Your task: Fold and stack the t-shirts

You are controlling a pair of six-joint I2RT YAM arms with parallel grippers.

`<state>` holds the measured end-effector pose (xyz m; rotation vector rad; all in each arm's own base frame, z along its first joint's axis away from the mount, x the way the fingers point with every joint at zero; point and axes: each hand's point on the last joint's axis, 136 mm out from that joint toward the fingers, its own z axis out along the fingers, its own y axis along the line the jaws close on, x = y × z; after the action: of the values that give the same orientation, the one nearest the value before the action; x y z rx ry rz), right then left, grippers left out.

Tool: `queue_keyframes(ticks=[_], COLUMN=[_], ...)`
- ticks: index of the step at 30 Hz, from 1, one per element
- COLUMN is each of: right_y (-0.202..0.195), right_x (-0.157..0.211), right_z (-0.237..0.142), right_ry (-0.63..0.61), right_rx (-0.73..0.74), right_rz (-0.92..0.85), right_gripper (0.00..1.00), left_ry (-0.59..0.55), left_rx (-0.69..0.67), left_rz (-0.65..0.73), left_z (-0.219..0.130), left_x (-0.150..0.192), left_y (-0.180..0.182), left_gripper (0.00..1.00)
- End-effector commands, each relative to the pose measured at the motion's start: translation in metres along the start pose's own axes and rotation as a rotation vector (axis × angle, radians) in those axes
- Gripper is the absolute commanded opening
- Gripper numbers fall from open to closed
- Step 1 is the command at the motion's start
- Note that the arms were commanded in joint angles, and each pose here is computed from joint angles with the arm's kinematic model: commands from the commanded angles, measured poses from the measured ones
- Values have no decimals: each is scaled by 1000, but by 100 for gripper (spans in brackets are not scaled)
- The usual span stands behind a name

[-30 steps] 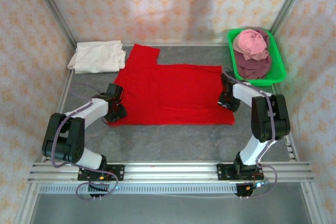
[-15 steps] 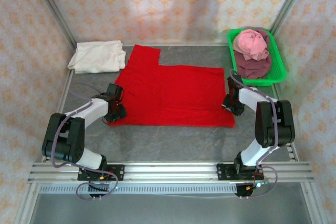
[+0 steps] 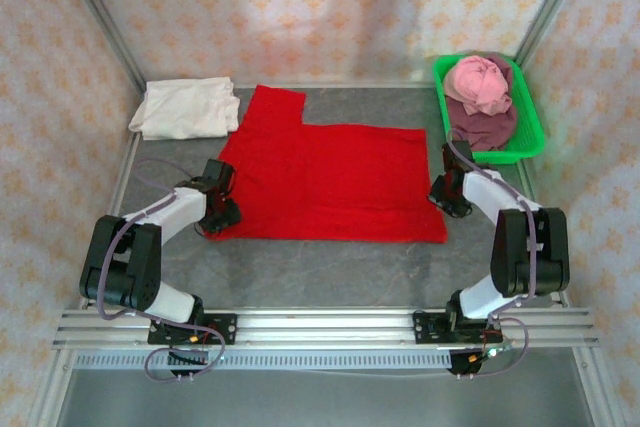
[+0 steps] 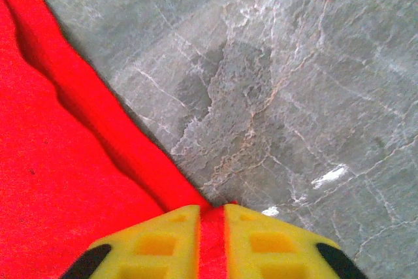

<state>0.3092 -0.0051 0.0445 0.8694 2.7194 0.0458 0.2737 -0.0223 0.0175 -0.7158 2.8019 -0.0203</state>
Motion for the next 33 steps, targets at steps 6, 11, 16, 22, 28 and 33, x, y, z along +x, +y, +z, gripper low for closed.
queue_keyframes(ticks=[6, 11, 16, 22, 28, 33], right_y=[-16, -20, -18, -18, -21, -23], right_x=[12, 19, 21, 15, 3, -3], right_z=[9, 19, 23, 13, -11, -26], right_ry=[46, 76, 87, 60, 1, -39], right_rx=[52, 61, 49, 51, 61, 69], right_rz=[18, 19, 15, 11, 3, -3], right_gripper=[27, 33, 12, 0, 0, 0], left_ry=[33, 33, 33, 32, 27, 27], left_rx=[-86, -86, -85, -86, -87, -87], left_rz=[14, 13, 15, 14, 12, 11], left_z=[9, 9, 9, 9, 9, 9], left_x=[11, 11, 11, 11, 11, 11], left_y=[19, 19, 19, 19, 19, 20], left_gripper=[37, 37, 37, 37, 37, 37])
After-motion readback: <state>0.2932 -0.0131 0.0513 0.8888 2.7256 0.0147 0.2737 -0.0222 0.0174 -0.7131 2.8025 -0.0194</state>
